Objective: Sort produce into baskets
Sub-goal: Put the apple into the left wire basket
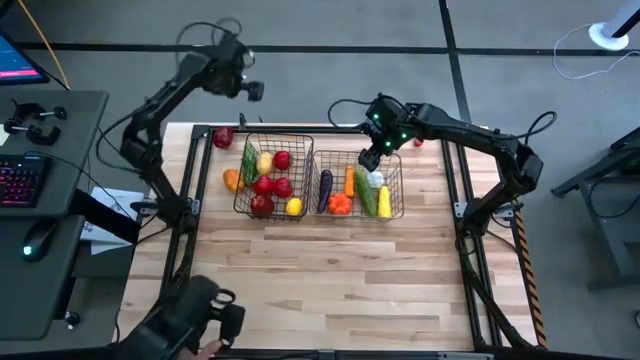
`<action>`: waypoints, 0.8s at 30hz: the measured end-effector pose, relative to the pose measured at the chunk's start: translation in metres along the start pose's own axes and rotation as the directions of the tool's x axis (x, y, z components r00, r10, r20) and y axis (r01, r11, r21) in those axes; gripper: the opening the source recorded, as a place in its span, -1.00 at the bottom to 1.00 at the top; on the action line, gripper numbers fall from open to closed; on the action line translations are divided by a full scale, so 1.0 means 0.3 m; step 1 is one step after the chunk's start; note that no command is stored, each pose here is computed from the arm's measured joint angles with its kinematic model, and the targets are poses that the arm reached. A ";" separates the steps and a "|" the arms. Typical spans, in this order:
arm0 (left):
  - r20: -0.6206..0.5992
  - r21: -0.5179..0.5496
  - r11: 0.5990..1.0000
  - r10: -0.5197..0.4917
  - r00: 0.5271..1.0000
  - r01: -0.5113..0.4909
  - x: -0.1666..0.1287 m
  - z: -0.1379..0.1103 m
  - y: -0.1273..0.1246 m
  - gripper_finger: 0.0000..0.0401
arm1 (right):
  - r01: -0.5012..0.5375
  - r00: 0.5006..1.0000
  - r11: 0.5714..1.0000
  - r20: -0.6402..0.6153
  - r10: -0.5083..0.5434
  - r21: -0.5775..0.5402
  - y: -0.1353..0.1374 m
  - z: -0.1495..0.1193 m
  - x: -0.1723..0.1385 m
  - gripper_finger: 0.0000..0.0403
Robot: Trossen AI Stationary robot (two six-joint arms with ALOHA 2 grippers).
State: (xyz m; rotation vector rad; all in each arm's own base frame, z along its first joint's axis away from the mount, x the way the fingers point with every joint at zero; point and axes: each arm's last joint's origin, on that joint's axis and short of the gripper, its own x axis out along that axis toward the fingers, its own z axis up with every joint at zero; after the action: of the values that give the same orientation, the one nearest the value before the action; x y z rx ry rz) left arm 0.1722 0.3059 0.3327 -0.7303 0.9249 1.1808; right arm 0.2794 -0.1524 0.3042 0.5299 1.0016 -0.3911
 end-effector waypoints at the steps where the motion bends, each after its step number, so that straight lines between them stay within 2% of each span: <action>1: -0.055 0.007 0.999 0.034 0.998 -0.034 0.038 -0.008 0.004 0.84 | 0.002 1.000 1.000 0.001 -0.002 0.004 -0.005 0.001 -0.001 0.46; 4: -0.181 0.072 0.989 0.142 0.973 -0.131 0.146 -0.032 0.019 0.84 | 0.008 1.000 1.000 0.005 -0.008 0.013 -0.015 0.003 -0.003 0.46; 7: -0.280 0.131 0.976 0.203 0.938 -0.172 0.232 -0.047 0.036 0.84 | 0.007 1.000 1.000 0.023 -0.006 -0.009 -0.017 0.009 -0.003 0.46; 10: -0.337 0.145 0.968 0.243 0.910 -0.205 0.295 -0.052 0.056 0.84 | 0.005 0.999 0.999 0.040 -0.003 -0.050 -0.016 0.015 -0.003 0.46; 17: -0.459 0.115 0.961 0.276 0.845 -0.251 0.378 -0.074 0.099 0.84 | 0.004 0.999 0.997 0.046 -0.001 -0.072 -0.015 0.017 -0.004 0.46; 21: -0.521 0.059 0.975 0.211 0.827 -0.212 0.402 -0.083 0.118 0.84 | 0.009 0.999 0.995 0.047 -0.004 -0.096 -0.015 0.017 -0.004 0.46; 24: -0.546 0.044 0.975 0.206 0.812 -0.218 0.409 -0.088 0.127 0.84 | 0.025 0.998 0.993 0.052 -0.019 -0.114 -0.017 0.018 -0.004 0.46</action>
State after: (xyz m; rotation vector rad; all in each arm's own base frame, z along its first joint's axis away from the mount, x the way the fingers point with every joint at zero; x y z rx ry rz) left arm 0.1434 0.3460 0.2110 -1.0325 1.5093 1.1945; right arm 0.2799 -0.1596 0.3063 0.4039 0.9753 -0.3631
